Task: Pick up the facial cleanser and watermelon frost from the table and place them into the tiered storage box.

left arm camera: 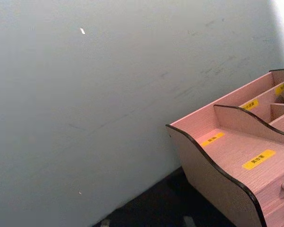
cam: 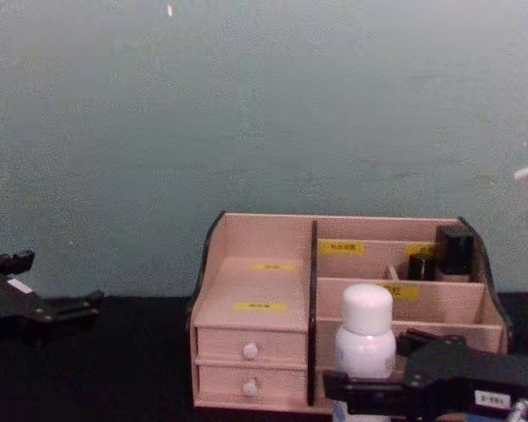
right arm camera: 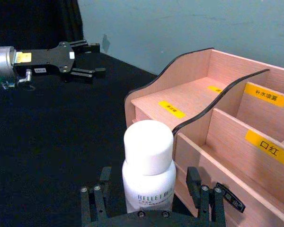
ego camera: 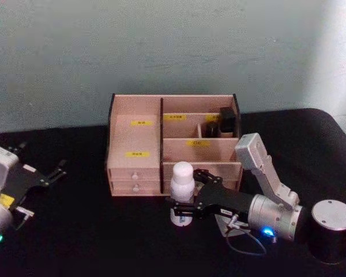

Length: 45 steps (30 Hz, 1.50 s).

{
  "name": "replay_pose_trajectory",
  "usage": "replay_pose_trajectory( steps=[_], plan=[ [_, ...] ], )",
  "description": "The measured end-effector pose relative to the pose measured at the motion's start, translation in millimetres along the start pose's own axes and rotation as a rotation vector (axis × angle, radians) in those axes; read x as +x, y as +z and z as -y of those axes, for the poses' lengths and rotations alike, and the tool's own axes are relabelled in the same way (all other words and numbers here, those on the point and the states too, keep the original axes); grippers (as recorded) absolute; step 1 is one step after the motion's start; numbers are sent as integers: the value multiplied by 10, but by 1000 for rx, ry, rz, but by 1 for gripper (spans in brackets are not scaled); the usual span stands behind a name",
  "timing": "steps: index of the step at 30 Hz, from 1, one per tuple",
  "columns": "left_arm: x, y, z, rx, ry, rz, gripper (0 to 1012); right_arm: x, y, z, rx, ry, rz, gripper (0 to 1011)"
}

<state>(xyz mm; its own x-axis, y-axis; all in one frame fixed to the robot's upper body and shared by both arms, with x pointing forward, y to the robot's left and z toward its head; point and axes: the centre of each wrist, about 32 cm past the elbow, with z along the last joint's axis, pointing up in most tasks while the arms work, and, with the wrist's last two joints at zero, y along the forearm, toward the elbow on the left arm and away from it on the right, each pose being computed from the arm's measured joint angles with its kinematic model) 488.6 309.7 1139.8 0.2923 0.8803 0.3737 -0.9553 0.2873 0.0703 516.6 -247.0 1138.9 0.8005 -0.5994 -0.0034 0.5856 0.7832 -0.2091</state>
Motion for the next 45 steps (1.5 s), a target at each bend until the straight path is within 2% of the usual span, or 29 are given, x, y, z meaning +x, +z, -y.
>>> replay_pose_trajectory(
  steps=[5, 14, 15, 18, 36, 41, 45],
  plan=[
    [0, 0, 0, 0, 0, 0, 1001, 1, 0, 2, 1, 0, 0, 959],
    [0, 0, 0, 0, 0, 0, 1001, 0, 0, 4, 2, -1, 0, 734],
    [0, 0, 0, 0, 0, 0, 1001, 0, 0, 4, 2, -1, 1, 676],
    [0, 0, 0, 0, 0, 0, 1001, 0, 0, 4, 2, 0, 1, 595],
    [0, 0, 0, 0, 0, 0, 1001, 0, 0, 5, 4, 0, 3, 595],
    [0, 0, 0, 0, 0, 0, 1001, 8, 20, 45, 23, 9, 23, 595],
    [0, 0, 0, 0, 0, 0, 1001, 16, 88, 101, 52, 20, 34, 595]
  ],
)
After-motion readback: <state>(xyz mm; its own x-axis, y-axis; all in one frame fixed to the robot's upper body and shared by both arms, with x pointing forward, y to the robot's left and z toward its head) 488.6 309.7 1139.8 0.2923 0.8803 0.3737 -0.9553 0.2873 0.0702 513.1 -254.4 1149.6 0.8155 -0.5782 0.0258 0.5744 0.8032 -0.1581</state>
